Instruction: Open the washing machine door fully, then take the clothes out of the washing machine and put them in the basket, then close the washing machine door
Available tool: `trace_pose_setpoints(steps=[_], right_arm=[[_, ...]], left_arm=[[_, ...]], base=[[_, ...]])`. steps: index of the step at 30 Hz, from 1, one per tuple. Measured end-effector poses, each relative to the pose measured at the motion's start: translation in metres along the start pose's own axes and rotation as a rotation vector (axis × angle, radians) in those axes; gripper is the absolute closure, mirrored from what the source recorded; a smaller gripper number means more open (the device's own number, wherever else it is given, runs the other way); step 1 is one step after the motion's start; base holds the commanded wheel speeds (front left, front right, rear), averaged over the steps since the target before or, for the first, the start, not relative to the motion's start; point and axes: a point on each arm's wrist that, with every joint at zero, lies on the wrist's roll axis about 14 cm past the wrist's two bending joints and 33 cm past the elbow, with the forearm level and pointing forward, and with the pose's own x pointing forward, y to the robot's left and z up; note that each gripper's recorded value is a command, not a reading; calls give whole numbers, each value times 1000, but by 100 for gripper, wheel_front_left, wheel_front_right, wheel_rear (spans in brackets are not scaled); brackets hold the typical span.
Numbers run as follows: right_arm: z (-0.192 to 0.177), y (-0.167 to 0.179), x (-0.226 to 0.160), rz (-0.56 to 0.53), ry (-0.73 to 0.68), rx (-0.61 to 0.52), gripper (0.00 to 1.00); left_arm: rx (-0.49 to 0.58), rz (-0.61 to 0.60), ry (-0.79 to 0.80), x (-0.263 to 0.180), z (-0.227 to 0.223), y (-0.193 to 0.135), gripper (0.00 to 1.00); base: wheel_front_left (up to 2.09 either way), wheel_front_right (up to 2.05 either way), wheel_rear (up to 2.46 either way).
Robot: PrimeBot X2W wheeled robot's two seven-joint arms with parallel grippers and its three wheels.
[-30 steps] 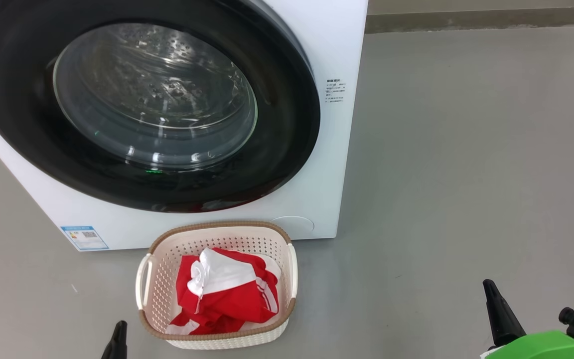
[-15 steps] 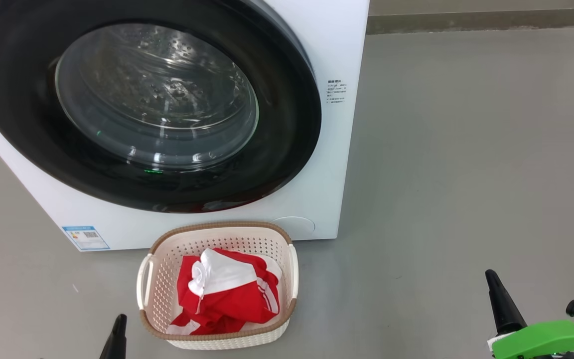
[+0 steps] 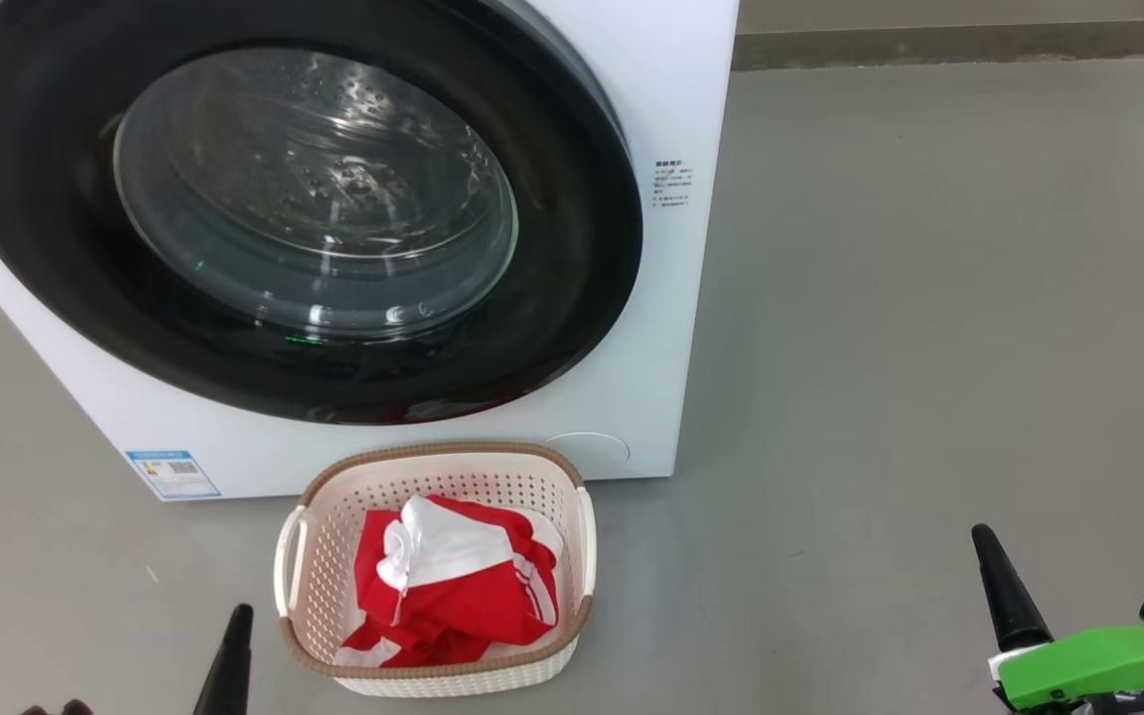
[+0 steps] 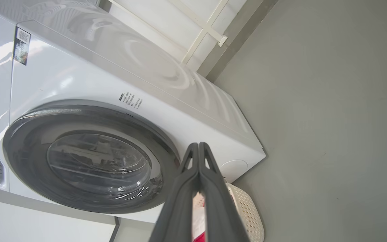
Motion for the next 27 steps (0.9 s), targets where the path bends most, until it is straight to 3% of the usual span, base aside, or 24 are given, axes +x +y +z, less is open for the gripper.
trace_pose_setpoints(steps=[27], right_arm=[[9,19,10,57,2,265,100]], left_arm=[[-297,-49,13,10,3,-18,100]], base=[[0,0,0]])
